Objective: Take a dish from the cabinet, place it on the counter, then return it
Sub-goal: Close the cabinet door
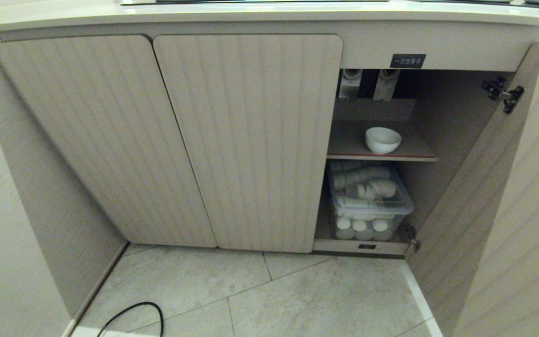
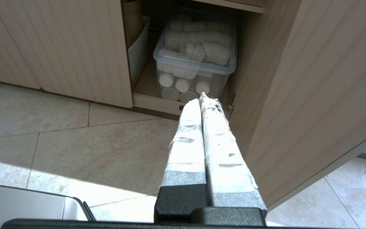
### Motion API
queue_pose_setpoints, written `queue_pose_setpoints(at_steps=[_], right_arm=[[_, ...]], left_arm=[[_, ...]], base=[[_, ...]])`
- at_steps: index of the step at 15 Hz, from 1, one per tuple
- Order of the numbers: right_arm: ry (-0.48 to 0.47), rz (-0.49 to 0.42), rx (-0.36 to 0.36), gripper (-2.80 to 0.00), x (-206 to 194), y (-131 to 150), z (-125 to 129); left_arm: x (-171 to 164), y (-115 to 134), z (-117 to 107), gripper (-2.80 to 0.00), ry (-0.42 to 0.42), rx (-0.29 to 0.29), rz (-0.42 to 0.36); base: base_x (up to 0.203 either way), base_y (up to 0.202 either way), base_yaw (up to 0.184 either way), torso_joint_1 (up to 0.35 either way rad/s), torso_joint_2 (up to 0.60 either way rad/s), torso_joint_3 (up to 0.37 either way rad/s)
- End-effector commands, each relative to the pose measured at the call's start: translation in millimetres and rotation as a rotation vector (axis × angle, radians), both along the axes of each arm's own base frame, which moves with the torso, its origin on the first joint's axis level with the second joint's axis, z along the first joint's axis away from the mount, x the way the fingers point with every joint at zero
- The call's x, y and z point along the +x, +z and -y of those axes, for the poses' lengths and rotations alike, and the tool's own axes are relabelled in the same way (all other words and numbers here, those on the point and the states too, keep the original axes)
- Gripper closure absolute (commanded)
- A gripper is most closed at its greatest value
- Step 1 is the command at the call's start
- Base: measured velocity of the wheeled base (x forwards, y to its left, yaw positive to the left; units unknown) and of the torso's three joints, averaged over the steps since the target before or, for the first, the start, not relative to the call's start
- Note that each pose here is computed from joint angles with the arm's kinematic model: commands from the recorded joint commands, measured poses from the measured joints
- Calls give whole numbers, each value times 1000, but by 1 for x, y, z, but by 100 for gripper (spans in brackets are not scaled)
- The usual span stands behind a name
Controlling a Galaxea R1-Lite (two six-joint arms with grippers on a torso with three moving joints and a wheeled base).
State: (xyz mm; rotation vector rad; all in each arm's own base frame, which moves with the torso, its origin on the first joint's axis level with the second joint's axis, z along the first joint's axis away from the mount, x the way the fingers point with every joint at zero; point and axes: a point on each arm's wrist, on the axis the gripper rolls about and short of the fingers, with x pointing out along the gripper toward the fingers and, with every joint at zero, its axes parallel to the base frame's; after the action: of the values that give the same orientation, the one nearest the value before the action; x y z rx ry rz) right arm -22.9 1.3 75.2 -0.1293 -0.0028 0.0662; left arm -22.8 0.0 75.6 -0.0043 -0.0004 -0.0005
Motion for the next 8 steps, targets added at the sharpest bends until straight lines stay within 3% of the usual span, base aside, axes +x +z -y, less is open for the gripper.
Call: queue_pose_setpoints(at_steps=[1,8], right_arm=[[1,-2,-1,0,0,0,0],[1,-2,-1,0,0,0,0]], left_arm=[[0,0,0,0,1,0,0],[0,0,0,0,1,0,0]], base=[[0,0,0,0,0,0],[0,0,0,0,0,0]])
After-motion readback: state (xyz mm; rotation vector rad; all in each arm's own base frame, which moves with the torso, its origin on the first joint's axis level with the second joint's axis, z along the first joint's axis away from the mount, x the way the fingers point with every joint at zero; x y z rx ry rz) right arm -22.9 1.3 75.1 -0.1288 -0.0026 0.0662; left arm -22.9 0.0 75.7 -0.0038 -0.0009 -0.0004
